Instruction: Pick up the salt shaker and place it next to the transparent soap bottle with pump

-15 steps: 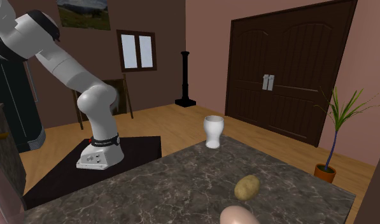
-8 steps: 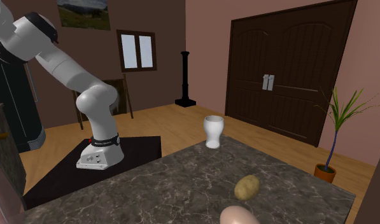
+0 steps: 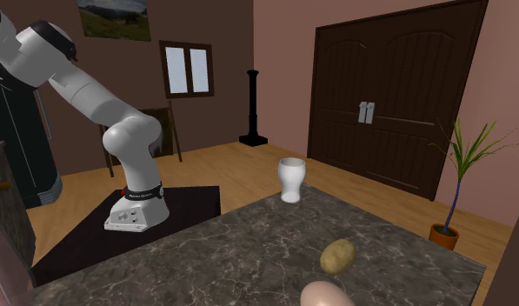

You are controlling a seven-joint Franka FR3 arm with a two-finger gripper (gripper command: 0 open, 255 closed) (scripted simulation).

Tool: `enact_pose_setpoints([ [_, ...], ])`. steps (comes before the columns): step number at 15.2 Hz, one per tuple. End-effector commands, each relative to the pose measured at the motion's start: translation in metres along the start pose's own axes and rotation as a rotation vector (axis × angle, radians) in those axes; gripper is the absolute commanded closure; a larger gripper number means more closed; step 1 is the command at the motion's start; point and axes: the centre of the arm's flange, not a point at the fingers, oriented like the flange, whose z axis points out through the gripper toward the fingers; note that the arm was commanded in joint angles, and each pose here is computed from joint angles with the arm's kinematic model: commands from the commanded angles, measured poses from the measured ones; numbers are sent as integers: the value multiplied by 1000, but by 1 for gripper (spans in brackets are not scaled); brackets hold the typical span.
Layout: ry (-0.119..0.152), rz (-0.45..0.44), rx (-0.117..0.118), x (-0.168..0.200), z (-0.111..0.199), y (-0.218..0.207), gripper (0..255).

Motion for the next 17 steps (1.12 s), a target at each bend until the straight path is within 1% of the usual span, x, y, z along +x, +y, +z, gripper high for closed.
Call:
enact_pose_setpoints([
  [1,0,0,0,0,11,-1,255],
  [17,0,0,0,-2,94,-14,255],
])
